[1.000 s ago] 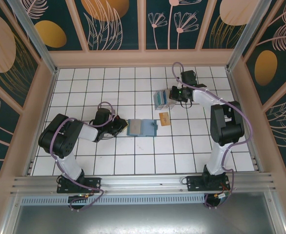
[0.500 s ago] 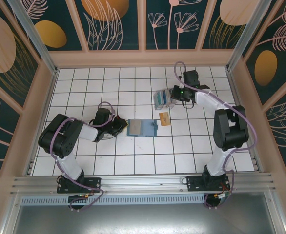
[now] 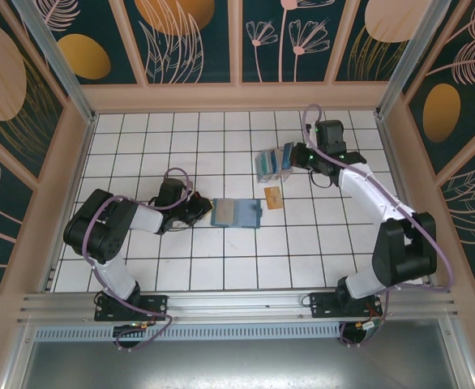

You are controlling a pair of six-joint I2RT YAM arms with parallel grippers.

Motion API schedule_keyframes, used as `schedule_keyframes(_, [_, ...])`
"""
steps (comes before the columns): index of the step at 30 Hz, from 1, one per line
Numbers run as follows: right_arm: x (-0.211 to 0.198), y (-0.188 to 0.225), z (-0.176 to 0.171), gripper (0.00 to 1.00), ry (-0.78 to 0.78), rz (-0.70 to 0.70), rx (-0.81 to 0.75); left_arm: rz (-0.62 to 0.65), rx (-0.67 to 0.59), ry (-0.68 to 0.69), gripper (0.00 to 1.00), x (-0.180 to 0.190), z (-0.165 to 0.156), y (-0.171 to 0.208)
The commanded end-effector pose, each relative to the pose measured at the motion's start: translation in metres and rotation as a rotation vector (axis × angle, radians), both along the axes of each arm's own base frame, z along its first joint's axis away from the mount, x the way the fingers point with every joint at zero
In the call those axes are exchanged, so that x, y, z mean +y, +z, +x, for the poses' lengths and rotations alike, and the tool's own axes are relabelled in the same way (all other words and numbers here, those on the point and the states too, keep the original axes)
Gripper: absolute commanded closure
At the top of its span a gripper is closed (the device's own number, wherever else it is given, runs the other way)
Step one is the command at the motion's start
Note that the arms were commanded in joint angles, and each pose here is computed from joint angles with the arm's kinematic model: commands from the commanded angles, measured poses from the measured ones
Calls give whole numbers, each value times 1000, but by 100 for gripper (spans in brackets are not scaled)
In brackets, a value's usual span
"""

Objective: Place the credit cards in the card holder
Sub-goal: Pick up the credit card from the storage box, then insert the credit card into the card slot.

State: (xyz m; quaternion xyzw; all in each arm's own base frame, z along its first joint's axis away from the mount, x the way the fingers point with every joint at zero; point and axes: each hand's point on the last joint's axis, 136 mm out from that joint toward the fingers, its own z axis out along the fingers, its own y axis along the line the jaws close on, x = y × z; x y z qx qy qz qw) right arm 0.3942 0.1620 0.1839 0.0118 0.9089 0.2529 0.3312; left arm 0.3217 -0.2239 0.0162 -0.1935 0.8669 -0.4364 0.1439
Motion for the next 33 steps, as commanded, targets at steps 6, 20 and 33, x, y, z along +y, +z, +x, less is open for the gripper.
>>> schedule_keyframes(6, [131,-54,-104,100,362,292,257,72,35,-7,100,4,-6,-20])
schedule_keyframes(20, [130,-119,-123,100,369,308,416,70,42,-4,100,5,-7,-21])
schedule_keyframes(33, [129,-146,-126,100,350,422,540,64,45,3,100,5,-7,-23])
